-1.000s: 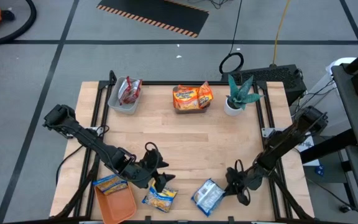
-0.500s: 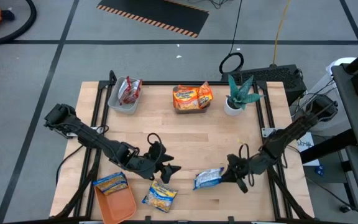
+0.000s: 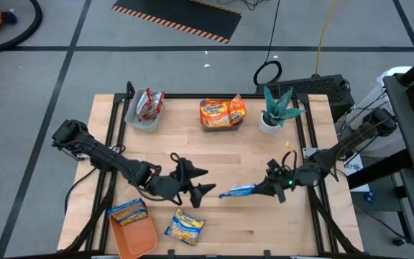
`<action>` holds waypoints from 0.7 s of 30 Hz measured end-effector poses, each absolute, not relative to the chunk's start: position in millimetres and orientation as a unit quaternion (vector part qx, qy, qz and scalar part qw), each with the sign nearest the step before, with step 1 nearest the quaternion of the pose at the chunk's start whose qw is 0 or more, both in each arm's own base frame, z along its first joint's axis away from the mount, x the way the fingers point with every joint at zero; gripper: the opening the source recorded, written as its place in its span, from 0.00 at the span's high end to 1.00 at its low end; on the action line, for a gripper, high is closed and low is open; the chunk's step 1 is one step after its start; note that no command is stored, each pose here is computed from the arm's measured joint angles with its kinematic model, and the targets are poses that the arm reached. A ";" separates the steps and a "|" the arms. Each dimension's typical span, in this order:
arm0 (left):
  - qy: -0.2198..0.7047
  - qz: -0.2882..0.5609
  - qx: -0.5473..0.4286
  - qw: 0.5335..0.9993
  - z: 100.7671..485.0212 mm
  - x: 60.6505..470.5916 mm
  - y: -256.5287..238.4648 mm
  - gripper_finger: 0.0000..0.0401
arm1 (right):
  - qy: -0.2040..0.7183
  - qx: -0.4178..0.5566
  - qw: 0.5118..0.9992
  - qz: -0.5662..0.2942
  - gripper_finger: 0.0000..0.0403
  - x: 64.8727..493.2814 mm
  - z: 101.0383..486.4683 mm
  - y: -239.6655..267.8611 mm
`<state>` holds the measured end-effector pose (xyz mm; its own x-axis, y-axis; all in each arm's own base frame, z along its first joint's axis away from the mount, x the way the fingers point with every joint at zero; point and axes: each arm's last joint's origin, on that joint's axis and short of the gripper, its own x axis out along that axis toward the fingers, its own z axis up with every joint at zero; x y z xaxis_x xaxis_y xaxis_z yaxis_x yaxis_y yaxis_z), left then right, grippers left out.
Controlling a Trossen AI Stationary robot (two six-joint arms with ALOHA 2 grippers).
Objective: Sort Maruchan noodles
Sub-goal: Put the right blue noodle pack into the orange bin
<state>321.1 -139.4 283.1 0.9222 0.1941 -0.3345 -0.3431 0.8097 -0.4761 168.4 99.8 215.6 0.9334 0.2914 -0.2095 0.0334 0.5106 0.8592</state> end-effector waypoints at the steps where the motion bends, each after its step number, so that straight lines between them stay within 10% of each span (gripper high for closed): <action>1: 0.132 0.140 -0.265 0.945 284.3 321.6 -139.5 0.20 | 0.162 0.501 0.847 0.072 1.00 168.2 217.1 97.7; 21: 0.106 0.179 -0.122 0.971 292.9 343.0 -87.3 0.20 | 0.052 0.613 0.788 -0.010 1.00 180.3 251.4 49.4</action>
